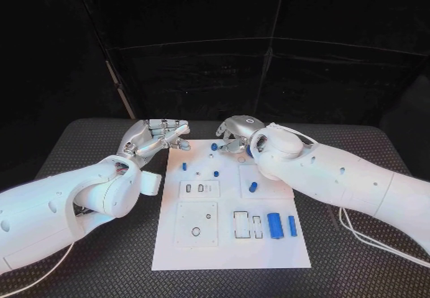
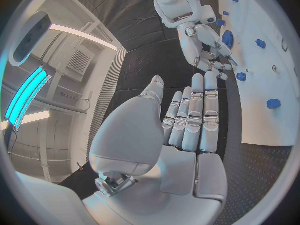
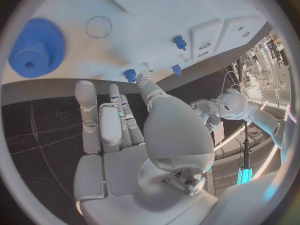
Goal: Assemble the parts on the task board
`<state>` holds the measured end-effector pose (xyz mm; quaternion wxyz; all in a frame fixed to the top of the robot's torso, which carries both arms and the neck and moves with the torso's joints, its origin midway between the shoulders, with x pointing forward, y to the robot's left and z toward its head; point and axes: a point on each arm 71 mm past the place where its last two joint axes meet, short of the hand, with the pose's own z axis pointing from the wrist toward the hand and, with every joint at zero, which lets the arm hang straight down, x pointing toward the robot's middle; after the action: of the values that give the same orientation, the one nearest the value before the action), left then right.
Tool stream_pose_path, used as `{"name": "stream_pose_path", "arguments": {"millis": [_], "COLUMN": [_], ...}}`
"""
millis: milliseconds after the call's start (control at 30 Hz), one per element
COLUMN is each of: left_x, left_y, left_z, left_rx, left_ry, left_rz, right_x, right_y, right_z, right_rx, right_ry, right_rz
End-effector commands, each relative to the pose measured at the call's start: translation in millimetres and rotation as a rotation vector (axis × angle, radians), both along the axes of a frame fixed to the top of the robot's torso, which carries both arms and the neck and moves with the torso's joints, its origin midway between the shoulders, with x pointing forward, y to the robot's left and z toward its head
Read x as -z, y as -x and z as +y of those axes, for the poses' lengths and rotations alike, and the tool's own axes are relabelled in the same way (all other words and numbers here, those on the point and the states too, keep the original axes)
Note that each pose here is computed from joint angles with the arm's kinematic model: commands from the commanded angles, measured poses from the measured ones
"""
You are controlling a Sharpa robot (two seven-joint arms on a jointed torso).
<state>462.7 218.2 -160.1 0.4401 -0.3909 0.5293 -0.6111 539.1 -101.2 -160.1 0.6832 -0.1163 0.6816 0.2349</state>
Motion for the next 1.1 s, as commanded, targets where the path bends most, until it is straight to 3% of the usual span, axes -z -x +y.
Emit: {"name": "stream_pose_path", "arguments": {"millis": [33,233,467,700,1100], "left_x": [-1.7,-1.6,-1.0,-0.5,0.3], "left_y": [0.0,0.0,-0.9,-1.6,-2.9], "left_z": [0.0,2.5,3.3,2.6,3.3], "left_rx": [0.011,0.009,0.009,0.011,0.008], "left_ry": [0.001,-0.001,-0.001,-0.001,-0.002], "left_rz": [-0.007,-0.007,-0.006,-0.005,-0.004], "right_x": [-11.1,-16.0,-8.4,-1.6,1.1], "right_y": [6.7,18.6,19.0,14.6,8.6], "right_z": [-16.0,-68.5,-107.4,-113.4,-104.7], "right_rx": [0.016,0.097,0.195,0.226,0.236], "right_ry": [-0.088,-0.167,-0.152,-0.101,-0.09], "right_rz": [-0.031,0.072,0.199,0.242,0.229]}}
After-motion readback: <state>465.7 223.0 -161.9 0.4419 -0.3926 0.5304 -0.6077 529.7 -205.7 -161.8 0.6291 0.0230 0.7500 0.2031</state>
